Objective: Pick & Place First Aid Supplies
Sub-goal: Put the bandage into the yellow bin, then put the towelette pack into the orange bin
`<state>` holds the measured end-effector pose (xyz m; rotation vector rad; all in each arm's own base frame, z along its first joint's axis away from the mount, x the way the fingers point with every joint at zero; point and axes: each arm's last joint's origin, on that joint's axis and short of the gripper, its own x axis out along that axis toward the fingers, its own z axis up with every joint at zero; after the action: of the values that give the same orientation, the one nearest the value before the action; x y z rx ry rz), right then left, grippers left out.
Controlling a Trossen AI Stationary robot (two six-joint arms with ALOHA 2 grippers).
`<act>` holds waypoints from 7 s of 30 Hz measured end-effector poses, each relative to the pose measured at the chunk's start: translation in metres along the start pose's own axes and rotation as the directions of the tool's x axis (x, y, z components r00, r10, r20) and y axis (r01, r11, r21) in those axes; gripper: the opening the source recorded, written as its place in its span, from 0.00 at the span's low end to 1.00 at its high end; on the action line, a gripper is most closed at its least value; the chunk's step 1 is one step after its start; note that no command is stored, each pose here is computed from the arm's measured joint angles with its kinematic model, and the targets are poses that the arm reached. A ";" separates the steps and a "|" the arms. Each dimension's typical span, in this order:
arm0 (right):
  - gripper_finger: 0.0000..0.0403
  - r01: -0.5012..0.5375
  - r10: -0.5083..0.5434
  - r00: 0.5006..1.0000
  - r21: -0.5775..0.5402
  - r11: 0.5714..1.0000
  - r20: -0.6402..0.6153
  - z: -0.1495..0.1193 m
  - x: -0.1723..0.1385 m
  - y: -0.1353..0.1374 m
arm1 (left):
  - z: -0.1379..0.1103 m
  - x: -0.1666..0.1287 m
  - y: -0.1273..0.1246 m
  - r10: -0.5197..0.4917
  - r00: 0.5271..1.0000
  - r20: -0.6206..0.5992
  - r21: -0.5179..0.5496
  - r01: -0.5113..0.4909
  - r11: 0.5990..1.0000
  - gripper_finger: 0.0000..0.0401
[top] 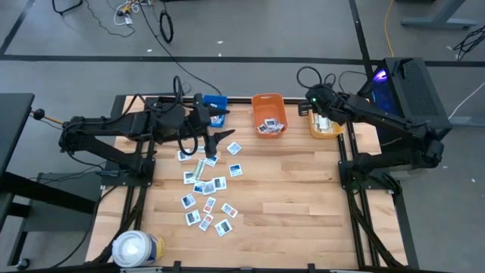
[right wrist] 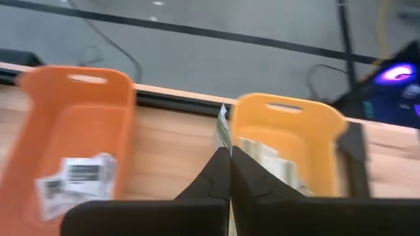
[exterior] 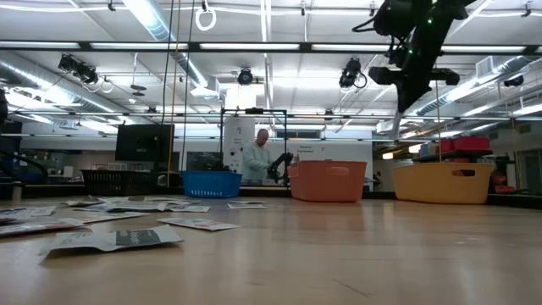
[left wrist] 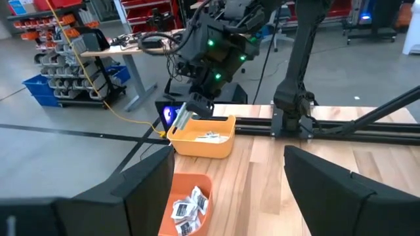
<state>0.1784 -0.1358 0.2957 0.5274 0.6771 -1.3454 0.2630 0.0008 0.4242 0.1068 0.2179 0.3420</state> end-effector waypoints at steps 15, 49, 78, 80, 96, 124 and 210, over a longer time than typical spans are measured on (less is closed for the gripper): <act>0.00 0.206 -0.204 0.975 0.005 0.979 -0.092 -0.029 0.013 -0.016 | 0.000 0.000 0.000 0.002 1.000 0.000 -0.001 -0.002 1.000 0.73; 0.07 0.296 -0.303 0.951 0.100 0.950 0.068 -0.078 0.060 -0.020 | -0.001 0.000 0.001 0.039 0.999 -0.008 0.000 -0.039 0.999 0.73; 0.69 -0.026 0.028 0.997 -0.019 0.999 0.077 -0.072 0.044 0.001 | -0.001 0.000 0.001 0.029 1.000 -0.008 -0.017 -0.029 0.999 0.73; 0.68 -0.112 0.116 0.988 -0.052 0.992 0.098 -0.071 0.037 0.007 | -0.001 0.000 0.001 0.022 1.000 -0.007 -0.017 -0.022 1.000 0.73; 0.66 -0.707 0.770 0.632 -0.344 0.618 0.085 -0.087 -0.035 0.059 | -0.005 0.000 -0.002 -0.068 0.997 -0.046 -0.010 0.067 0.998 0.73; 0.66 -0.755 0.850 0.526 -0.448 0.479 0.022 -0.117 -0.069 0.070 | -0.045 -0.021 -0.025 -0.159 0.881 -0.445 -0.015 0.171 0.985 0.73; 0.66 -0.786 0.853 0.518 -0.424 0.450 -0.054 -0.133 -0.051 0.098 | -0.267 -0.065 -0.049 -0.408 0.853 -0.324 -0.306 0.314 0.899 0.73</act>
<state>0.2524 0.0084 0.2347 0.3160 0.4200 -0.2680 0.1574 -0.0495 0.1707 -0.2473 0.5735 0.0012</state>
